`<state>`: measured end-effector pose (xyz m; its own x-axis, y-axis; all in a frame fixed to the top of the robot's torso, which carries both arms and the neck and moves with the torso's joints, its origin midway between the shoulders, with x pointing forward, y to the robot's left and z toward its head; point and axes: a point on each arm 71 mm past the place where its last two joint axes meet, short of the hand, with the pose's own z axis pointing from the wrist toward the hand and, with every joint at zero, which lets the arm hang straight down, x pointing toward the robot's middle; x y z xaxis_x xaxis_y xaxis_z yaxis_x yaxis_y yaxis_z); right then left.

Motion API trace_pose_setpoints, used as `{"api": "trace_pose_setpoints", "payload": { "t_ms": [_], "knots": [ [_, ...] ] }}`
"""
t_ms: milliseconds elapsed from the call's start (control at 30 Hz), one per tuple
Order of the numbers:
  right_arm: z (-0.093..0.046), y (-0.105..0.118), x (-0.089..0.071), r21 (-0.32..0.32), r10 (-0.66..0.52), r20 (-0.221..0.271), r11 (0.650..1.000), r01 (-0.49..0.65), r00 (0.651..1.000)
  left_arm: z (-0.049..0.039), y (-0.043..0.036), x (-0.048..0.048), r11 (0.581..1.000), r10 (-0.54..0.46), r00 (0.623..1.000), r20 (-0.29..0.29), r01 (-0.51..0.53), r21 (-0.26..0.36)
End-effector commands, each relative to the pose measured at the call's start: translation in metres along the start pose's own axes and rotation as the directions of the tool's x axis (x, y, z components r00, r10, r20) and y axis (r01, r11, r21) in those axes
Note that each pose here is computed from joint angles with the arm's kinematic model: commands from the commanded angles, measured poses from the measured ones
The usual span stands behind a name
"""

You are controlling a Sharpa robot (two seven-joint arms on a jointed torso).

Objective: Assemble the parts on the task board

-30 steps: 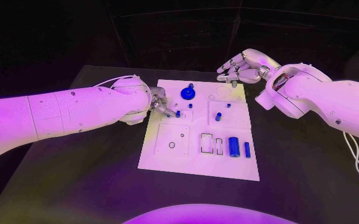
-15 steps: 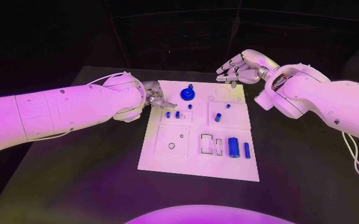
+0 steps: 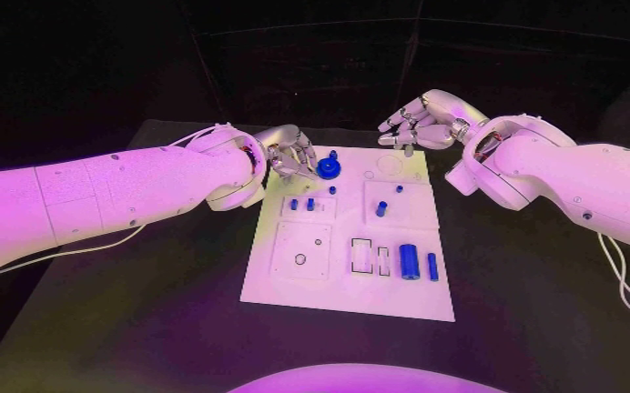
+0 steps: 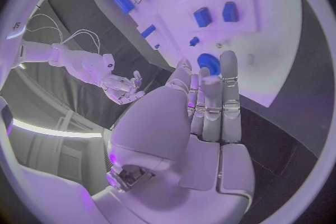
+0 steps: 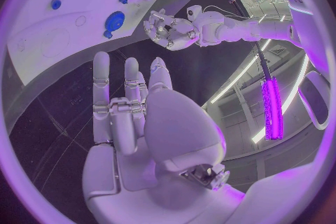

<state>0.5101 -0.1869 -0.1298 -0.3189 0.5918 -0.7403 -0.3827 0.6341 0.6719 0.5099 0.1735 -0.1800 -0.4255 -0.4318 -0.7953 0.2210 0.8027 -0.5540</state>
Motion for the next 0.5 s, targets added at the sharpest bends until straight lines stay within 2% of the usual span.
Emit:
{"api": "trace_pose_setpoints", "payload": {
  "t_ms": [33, 267, 500],
  "knots": [
    [0.001, 0.002, -0.001, -0.009, -0.002, 0.009, 1.000, 0.002, 1.000, 0.0055, -0.0197, 0.0029, 0.965, 0.055, 0.998, 0.035, -0.062, 0.254],
    [0.002, 0.003, 0.000, -0.014, -0.002, 0.014, 1.000, 0.002, 1.000, 0.0220, -0.0299, 0.0180, 0.904, 0.238, 0.970, 0.040, -0.237, 0.355],
    [0.003, 0.005, 0.001, -0.020, -0.001, 0.014, 1.000, 0.001, 1.000, 0.0373, -0.0321, 0.0302, 0.857, 0.389, 0.921, 0.016, -0.368, 0.362]
  ]
}}
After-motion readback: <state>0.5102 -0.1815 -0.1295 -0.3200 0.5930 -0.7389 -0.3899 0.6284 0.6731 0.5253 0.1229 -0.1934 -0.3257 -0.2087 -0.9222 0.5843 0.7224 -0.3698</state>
